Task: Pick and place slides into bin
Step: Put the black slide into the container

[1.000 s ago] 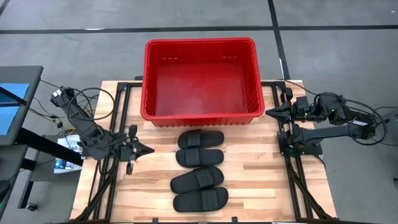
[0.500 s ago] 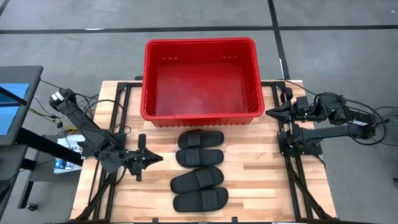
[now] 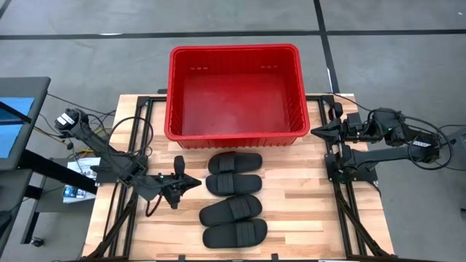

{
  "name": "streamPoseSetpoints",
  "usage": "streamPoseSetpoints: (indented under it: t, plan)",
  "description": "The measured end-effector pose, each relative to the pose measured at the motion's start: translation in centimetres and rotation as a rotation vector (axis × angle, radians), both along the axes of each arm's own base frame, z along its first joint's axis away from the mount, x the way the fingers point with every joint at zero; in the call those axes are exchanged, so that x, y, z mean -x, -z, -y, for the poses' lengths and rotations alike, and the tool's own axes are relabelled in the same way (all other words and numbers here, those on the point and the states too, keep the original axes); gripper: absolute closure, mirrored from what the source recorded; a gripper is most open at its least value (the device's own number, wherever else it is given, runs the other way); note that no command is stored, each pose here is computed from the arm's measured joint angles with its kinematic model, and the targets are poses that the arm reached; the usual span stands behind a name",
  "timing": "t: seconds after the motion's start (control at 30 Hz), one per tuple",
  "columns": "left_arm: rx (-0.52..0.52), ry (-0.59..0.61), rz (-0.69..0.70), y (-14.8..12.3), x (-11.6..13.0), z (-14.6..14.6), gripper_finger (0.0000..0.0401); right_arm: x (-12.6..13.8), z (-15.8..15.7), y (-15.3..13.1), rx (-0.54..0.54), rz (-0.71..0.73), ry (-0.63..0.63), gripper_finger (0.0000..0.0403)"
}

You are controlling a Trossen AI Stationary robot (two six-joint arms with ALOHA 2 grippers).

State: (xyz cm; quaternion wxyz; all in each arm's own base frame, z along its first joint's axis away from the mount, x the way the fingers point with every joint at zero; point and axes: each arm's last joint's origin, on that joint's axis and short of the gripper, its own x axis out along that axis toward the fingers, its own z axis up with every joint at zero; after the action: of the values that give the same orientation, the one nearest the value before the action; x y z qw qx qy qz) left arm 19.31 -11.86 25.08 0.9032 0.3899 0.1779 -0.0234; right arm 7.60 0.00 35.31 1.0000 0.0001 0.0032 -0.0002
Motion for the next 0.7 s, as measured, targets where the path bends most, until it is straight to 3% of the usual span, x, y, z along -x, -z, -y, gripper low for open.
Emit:
streamPoseSetpoints:
  t: [0.4, 0.7]
  plan:
    - [0.177, -0.029, -0.241, -0.6, -1.1, -2.4, 0.0401, 0.0, 0.0, 0.0, 0.0, -0.001, 0.0, 0.0403]
    - [0.157, -0.129, -0.34, 0.2, -1.8, -5.0, 0.0401, 0.0, 0.0, 0.0, 0.0, -0.001, 0.0, 0.0403]
